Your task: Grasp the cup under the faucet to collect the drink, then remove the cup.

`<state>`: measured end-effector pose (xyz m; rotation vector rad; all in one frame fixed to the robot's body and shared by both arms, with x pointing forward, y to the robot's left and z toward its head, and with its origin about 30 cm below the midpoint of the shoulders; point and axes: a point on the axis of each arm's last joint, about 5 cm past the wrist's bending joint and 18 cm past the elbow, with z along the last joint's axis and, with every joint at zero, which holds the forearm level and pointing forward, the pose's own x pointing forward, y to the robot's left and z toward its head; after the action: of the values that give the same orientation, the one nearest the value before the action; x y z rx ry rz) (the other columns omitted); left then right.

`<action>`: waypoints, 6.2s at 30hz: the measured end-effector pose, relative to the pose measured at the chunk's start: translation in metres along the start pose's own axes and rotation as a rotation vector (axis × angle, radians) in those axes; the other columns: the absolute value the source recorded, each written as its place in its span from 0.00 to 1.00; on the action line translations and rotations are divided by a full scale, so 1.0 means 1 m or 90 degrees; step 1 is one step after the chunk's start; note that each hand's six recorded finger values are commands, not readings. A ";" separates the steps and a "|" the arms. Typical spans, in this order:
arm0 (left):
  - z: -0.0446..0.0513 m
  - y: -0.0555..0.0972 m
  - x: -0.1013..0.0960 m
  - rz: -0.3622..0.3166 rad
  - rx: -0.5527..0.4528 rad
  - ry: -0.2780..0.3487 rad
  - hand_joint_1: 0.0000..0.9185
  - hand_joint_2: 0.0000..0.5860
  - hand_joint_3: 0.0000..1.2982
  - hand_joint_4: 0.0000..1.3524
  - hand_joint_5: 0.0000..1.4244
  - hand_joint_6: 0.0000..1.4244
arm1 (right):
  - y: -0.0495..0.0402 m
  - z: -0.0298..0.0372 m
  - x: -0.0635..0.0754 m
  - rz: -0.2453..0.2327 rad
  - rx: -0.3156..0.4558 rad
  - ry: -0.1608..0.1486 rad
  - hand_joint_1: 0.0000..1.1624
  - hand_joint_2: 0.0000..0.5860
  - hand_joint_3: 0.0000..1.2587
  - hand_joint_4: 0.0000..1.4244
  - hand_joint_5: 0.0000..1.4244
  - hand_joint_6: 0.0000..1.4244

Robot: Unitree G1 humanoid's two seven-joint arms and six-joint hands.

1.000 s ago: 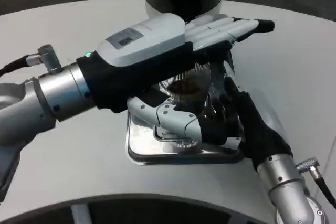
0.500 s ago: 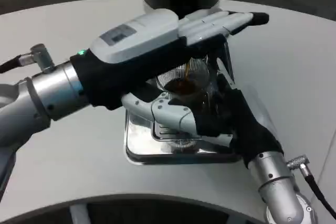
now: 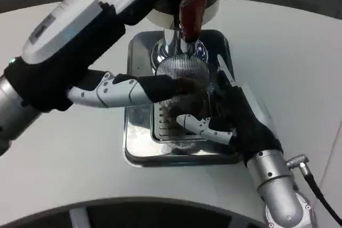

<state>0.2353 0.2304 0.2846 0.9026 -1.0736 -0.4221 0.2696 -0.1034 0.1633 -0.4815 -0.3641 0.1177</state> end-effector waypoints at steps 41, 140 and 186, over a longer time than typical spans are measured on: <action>0.0385 -0.027 -0.129 -0.020 -0.080 0.357 0.00 0.30 0.00 0.00 0.01 0.00 | 0.0209 -0.0013 0.028 0.027 0.029 -0.014 0.70 0.29 0.00 0.07 0.07 0.17; 0.0928 -0.044 -0.097 -0.316 0.177 0.390 0.00 0.04 0.00 0.00 0.00 0.00 | -0.0192 0.0567 -0.105 -0.012 0.147 -0.053 0.98 0.08 0.63 0.68 0.71 0.99; 0.0866 -0.055 -0.077 -0.269 0.209 0.375 0.00 0.03 0.00 0.00 0.00 0.00 | -0.0284 0.0632 -0.127 0.001 0.162 -0.040 0.98 0.11 0.64 0.69 0.71 0.99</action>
<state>0.1308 0.2144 0.2126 1.4467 -0.4077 -0.2971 0.1289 -0.1260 0.1889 -0.2275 -0.4033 0.1786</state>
